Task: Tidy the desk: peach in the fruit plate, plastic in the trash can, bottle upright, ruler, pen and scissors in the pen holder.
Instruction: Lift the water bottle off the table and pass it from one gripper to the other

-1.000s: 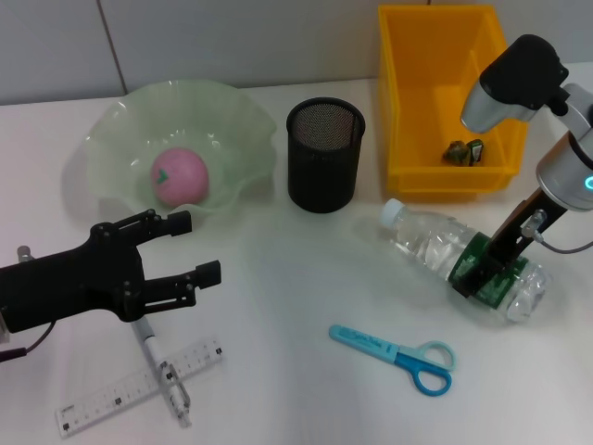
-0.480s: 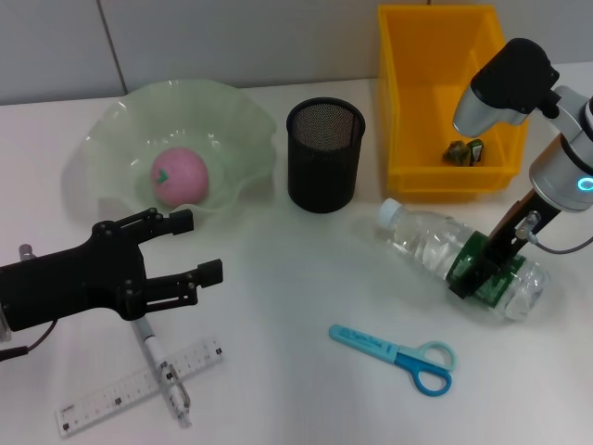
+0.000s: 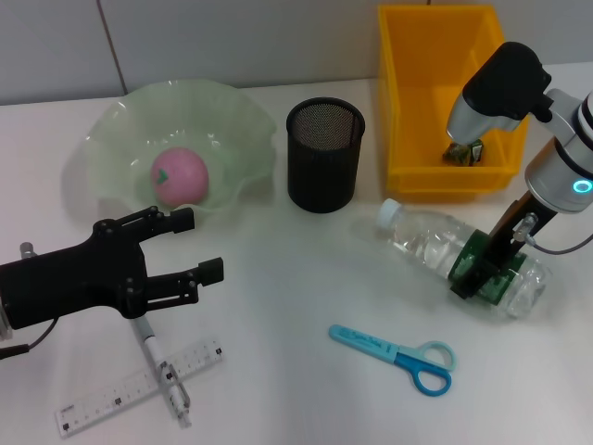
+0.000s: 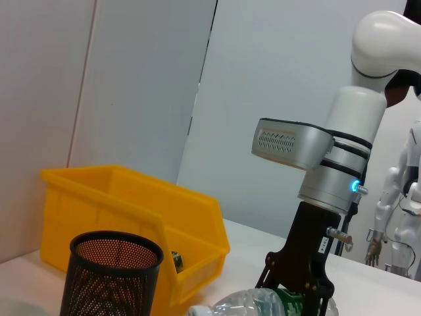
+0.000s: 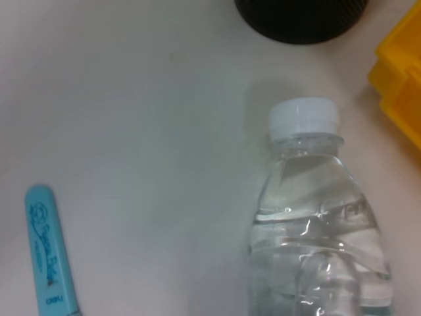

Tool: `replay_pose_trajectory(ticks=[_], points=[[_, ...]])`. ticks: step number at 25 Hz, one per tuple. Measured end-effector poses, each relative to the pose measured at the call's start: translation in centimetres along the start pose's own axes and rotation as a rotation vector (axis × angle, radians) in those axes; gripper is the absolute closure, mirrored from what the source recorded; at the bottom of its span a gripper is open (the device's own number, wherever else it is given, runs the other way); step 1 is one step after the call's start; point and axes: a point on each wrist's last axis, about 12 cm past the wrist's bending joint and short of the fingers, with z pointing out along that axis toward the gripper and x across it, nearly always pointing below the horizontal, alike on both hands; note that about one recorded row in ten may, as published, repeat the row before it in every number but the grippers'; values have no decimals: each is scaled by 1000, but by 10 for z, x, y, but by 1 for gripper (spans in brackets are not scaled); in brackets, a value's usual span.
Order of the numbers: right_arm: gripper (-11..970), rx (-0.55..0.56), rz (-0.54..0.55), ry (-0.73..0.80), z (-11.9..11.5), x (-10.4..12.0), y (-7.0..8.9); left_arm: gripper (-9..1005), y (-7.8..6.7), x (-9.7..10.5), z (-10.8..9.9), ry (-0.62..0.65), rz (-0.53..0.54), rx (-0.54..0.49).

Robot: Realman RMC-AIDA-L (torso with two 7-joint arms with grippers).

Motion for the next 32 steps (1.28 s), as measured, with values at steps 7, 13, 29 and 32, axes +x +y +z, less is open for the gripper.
replay_pose_trajectory(ticks=[7, 13, 29, 32], points=[[188, 5, -3, -17, -4, -3, 0, 209, 1, -2, 0, 0, 6, -1], [189, 16, -21, -36, -11, -6, 1, 210, 2, -3, -1, -9, 4, -11], [189, -96, -88, -214, -23, 19, 12, 214, 3, -2, -6, -63, -40, -57], [189, -126, -99, -278, -25, 24, 15, 214, 2, -1, -6, -116, -68, -72]])
